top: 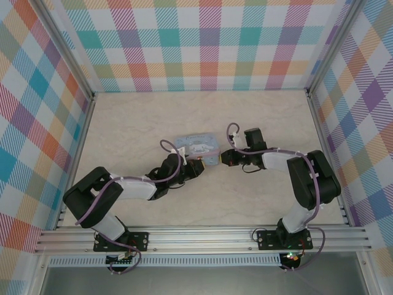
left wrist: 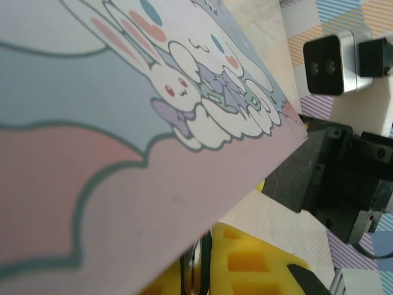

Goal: Unlock a padlock with a key

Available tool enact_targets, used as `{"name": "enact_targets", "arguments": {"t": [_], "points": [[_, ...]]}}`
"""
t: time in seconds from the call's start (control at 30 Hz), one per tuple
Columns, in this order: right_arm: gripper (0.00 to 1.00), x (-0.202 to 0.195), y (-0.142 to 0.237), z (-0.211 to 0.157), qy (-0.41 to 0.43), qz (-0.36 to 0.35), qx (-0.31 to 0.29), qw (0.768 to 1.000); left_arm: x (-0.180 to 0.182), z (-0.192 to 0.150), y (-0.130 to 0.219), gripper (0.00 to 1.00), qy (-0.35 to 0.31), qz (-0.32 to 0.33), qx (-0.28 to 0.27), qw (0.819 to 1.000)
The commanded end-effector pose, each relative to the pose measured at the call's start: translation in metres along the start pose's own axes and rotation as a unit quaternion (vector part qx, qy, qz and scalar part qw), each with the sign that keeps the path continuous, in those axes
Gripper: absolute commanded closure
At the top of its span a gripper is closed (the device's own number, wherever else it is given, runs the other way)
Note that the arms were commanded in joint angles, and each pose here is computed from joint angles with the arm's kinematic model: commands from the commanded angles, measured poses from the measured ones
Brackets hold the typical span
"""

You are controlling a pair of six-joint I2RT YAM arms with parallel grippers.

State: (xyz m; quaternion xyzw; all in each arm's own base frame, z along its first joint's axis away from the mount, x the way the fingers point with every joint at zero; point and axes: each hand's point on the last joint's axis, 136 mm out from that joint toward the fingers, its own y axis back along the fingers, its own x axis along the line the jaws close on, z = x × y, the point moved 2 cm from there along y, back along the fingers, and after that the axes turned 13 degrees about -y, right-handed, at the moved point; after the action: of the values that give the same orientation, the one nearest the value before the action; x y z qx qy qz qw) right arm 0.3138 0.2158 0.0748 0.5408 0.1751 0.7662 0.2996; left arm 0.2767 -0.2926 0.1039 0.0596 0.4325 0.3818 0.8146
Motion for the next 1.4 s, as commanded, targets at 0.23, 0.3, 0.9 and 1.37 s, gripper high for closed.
{"name": "enact_targets", "arguments": {"t": [0.23,0.3,0.9,1.37], "points": [[1.00,0.040,0.047,-0.041,-0.014,0.072,0.007,0.997,-0.025,0.029,-0.007,1.00,0.007,-0.052,-0.027,0.998],[1.00,0.048,0.051,-0.049,-0.021,0.087,0.013,0.996,-0.028,0.032,-0.007,1.00,0.007,-0.058,-0.028,0.998],[1.00,0.061,0.021,-0.071,-0.027,0.105,0.086,0.990,-0.037,0.033,-0.002,1.00,-0.013,-0.087,-0.024,0.996],[1.00,0.061,0.010,-0.059,-0.008,0.096,0.101,0.990,-0.039,0.026,-0.002,1.00,-0.045,-0.108,-0.004,0.993]]}}
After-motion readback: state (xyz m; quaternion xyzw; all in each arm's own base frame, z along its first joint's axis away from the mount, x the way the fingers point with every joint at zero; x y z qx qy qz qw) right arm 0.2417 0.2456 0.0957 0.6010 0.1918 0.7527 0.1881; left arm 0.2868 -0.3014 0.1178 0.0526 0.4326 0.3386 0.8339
